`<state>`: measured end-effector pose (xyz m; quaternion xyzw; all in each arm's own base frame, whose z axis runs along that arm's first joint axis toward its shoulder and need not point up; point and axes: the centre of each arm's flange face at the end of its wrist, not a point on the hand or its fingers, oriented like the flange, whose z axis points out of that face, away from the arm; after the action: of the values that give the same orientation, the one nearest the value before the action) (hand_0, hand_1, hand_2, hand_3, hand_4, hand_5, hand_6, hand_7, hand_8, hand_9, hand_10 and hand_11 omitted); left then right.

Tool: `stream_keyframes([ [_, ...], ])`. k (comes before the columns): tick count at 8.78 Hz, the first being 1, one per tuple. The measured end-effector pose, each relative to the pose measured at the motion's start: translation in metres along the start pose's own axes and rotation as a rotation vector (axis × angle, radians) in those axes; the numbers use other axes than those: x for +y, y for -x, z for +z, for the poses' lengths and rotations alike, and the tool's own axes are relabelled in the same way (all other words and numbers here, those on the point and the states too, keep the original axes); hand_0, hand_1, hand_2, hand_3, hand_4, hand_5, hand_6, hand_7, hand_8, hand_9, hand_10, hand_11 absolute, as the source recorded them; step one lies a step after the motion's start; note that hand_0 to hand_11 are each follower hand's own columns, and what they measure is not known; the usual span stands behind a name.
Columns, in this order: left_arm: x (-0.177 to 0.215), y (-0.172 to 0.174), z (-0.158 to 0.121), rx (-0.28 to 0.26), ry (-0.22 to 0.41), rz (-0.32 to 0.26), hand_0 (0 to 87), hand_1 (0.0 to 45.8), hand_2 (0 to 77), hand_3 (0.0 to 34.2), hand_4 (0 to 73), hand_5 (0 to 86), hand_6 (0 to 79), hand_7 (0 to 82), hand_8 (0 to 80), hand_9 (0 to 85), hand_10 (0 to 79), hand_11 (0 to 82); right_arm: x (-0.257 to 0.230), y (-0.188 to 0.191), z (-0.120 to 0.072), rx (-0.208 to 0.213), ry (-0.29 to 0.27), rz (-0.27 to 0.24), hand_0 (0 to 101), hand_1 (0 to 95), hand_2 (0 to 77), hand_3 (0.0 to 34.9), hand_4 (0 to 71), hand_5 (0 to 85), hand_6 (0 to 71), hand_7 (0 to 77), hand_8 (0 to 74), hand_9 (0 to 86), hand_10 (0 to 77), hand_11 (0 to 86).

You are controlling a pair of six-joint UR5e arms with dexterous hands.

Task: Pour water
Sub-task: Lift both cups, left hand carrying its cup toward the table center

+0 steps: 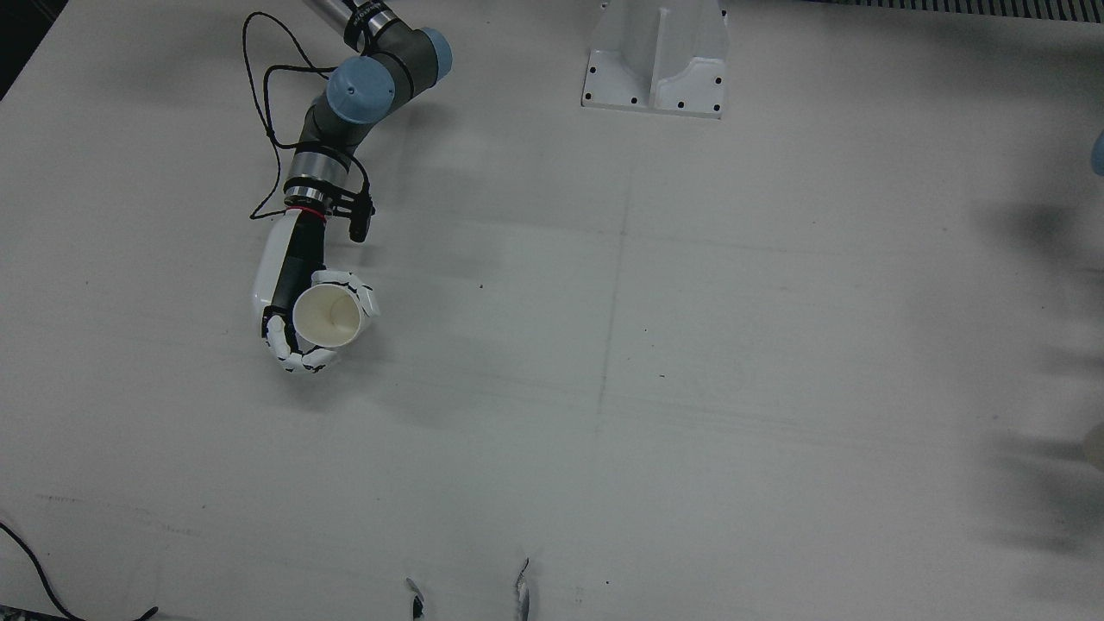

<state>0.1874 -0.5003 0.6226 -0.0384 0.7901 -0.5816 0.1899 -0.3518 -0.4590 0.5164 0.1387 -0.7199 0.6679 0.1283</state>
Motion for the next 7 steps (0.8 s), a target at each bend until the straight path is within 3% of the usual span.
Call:
stream_keyframes([
  [3, 0.093, 0.047, 0.086, -0.068, 0.074, -0.034, 40.2, 26.7, 35.5, 0.0, 36.5, 24.0, 6.5, 12.5, 3.8, 6.0, 4.4, 8.7, 0.022, 0.051, 0.012, -0.058, 0.008, -0.013, 47, 9.8, 36.5, 0.0, 7.1, 57.3, 39.8, 63.3, 41.5, 60.5, 31.1, 45.3],
  [5, 0.156, 0.090, 0.121, -0.130, 0.113, -0.061, 40.1, 26.7, 35.5, 0.1, 36.5, 24.0, 6.5, 12.5, 3.8, 4.9, 4.4, 8.7, 0.028, 0.078, 0.017, -0.089, 0.010, -0.017, 47, 9.8, 36.5, 0.0, 7.1, 57.3, 37.6, 61.1, 41.5, 58.9, 30.5, 45.3],
  [7, 0.227, 0.144, 0.143, -0.205, 0.163, -0.077, 40.0, 26.7, 35.5, 0.0, 37.1, 24.0, 6.5, 10.9, 3.8, 6.5, 4.4, 8.7, 0.029, 0.094, 0.025, -0.075, 0.036, -0.034, 47, 9.8, 36.5, 0.0, 7.1, 57.3, 37.6, 60.0, 40.9, 57.8, 30.5, 43.6],
])
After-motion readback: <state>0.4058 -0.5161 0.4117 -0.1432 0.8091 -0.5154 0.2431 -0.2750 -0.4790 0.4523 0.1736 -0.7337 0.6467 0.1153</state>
